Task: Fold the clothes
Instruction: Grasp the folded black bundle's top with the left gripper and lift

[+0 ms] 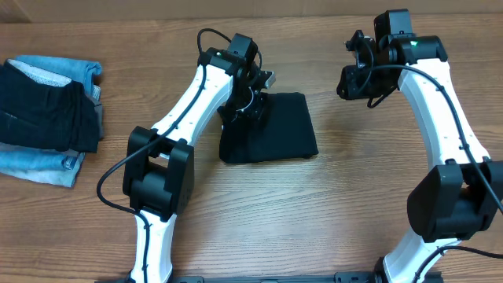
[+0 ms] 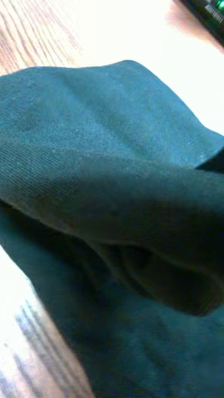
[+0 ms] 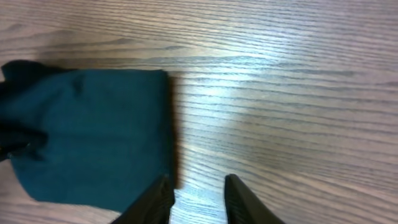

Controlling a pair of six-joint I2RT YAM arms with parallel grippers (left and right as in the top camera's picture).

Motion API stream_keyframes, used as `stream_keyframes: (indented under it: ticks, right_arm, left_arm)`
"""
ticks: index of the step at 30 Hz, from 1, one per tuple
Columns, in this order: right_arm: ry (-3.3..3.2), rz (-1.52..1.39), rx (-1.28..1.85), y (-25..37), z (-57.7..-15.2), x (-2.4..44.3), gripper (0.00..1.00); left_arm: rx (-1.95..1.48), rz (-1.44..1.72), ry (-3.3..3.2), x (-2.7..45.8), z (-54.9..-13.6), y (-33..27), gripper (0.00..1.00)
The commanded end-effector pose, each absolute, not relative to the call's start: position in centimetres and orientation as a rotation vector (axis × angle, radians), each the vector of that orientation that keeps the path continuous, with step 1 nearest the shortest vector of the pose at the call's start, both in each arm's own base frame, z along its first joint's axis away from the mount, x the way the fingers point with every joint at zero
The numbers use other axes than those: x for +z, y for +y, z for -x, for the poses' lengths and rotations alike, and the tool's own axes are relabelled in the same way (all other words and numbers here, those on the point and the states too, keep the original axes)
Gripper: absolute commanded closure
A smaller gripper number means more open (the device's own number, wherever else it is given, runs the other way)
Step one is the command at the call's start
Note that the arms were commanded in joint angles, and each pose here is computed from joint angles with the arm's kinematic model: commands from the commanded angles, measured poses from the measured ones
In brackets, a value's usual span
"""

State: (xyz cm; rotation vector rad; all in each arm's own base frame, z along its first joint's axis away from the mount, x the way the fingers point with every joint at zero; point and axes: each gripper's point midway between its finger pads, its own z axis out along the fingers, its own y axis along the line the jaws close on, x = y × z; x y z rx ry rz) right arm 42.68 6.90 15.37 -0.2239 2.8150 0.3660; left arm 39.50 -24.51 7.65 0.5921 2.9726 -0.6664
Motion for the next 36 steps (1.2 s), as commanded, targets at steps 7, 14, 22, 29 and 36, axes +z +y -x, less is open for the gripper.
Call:
stream_keyframes:
  ticks: [7,14,22,29,36]
  right_arm:
    - [2.806,0.207,0.343,6.3,-43.6,15.0,0.74]
    - [2.794,0.217,0.436,6.4,-43.6,14.1,0.96]
    - [2.803,0.091,0.402,2.2,-43.8,14.0,0.96]
    - [2.817,-0.003,0.355,-0.9,-43.5,13.8,0.96]
    - [2.815,-0.068,0.345,-2.9,-43.4,13.8,0.96]
  left_arm:
    - [-0.487,-0.485,3.020,12.7,-40.6,-20.3,0.96]
    - [-0.381,-0.412,3.047,12.5,-40.6,-19.6,0.96]
    - [-0.552,-0.591,2.855,16.4,-39.9,-28.6,0.96]
    - [-0.873,-0.604,2.688,22.0,-39.9,-33.6,0.96]
    - [-1.016,-0.626,2.643,19.5,-41.1,-37.7,0.96]
